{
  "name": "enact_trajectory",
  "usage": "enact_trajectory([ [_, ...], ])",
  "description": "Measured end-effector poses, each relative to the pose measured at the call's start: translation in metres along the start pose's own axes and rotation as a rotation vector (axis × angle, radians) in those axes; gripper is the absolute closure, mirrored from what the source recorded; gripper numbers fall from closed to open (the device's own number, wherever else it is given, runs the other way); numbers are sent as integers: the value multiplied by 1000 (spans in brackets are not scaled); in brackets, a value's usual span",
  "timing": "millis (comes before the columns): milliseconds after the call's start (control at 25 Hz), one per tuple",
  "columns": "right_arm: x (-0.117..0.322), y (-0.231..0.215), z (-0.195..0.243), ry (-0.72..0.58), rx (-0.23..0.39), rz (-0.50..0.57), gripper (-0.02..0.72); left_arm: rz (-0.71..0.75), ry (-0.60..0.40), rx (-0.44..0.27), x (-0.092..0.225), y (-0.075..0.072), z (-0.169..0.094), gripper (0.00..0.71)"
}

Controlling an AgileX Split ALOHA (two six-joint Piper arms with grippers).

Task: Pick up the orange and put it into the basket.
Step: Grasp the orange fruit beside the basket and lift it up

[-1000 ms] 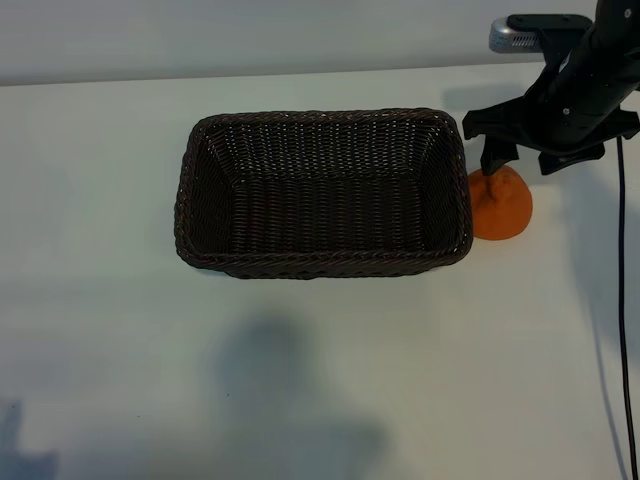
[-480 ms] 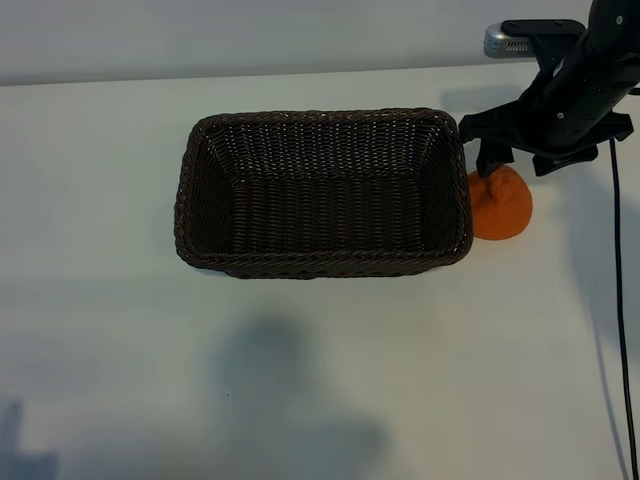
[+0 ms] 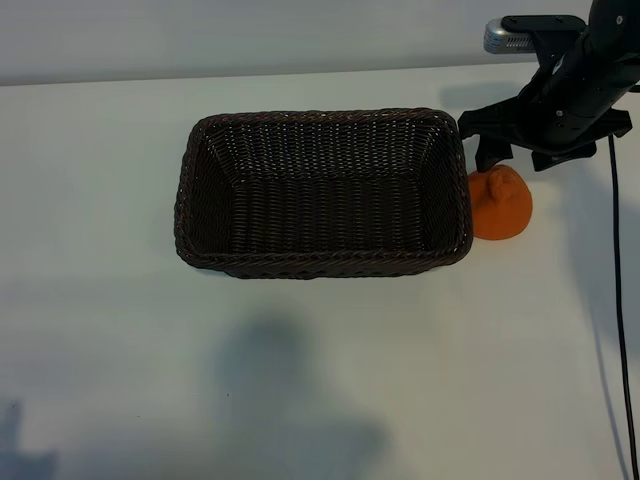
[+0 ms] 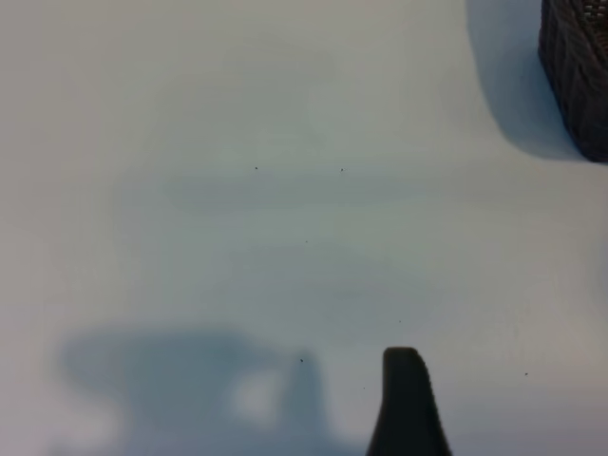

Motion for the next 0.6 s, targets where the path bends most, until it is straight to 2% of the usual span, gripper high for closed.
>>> enact_trajectory([
  [600, -2, 0, 3, -14, -2, 0, 107, 0, 0, 0, 0, 0, 0, 203],
])
Point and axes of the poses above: a point on each arm's last joint axis where the gripper is mounted, z pointing out along that axis toward the gripper, y along the wrist's bending axis when the last joint is at zero, x = y × z, the point moved 5 cm from there along z, pointing out along that axis toward the gripper, and after that the axes turned 13 degrees about z, right-handed, at the moved point
